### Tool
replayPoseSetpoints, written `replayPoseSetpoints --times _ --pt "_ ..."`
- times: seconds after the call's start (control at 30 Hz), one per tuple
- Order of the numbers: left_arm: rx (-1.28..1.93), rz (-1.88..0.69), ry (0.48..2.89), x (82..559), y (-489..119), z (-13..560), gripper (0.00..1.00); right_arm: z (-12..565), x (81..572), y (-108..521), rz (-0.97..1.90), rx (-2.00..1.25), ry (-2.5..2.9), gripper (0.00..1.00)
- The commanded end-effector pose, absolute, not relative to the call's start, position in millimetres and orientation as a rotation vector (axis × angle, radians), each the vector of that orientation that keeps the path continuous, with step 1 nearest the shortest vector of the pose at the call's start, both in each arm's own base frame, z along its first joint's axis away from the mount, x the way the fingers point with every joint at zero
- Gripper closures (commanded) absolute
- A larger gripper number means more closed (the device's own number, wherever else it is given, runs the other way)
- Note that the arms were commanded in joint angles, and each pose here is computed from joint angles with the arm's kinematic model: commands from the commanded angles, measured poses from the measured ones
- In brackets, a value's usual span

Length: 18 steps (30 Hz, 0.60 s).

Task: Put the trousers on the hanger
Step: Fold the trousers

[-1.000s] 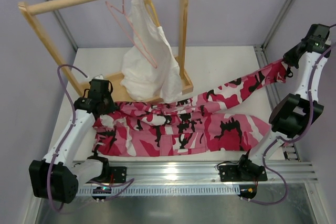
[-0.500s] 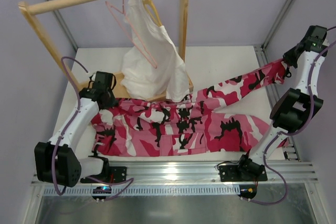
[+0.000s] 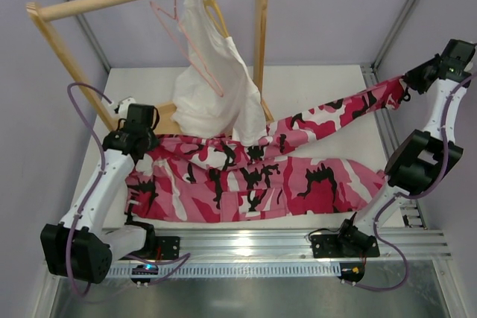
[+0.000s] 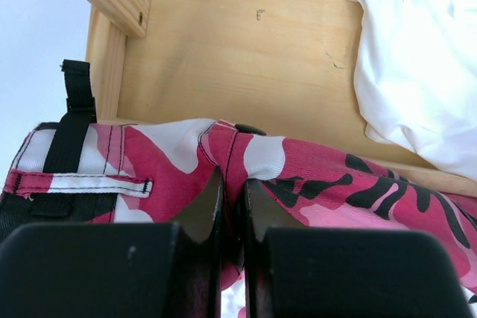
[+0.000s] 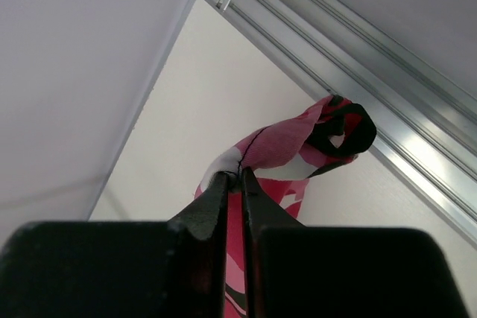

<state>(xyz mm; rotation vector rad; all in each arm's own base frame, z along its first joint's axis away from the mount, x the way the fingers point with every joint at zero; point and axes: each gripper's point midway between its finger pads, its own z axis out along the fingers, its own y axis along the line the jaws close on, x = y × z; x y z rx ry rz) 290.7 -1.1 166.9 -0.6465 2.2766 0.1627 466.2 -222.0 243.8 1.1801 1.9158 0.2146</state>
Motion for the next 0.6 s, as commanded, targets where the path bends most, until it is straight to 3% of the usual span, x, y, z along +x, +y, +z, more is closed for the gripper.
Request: replayPoseSetpoints --times 0.0,0.3,0.4,0.47,0.5,0.53,0.57 --pt "-0.711 0.232 2.130 298.6 18.7 188.6 1.00 310.0 468.3 -268.9 0.191 1.165 1.640 0.96" --pt "-0.677 0.056 2.204 326.7 -13.4 153.0 1.00 262.5 536.5 -260.5 0.343 1.094 1.733 0.96" --pt "-0.658 0.024 2.282 329.4 -24.1 132.3 0.89 240.4 557.3 -251.4 0.383 1.076 1.785 0.96" --pt "-0.638 -0.015 2.317 329.9 -31.9 124.1 0.73 223.3 566.4 -248.0 0.374 1.085 1.823 0.96" --pt "-0.632 -0.028 2.324 330.4 -34.1 122.8 0.66 218.5 569.7 -246.0 0.382 1.085 1.831 0.93" --pt "-0.629 -0.038 2.330 330.9 -35.9 121.6 0.51 215.8 572.6 -244.2 0.385 1.079 1.835 0.90" --pt "-0.625 -0.051 2.333 331.5 -37.9 121.8 0.45 212.2 576.5 -237.9 0.389 1.064 1.847 0.86"
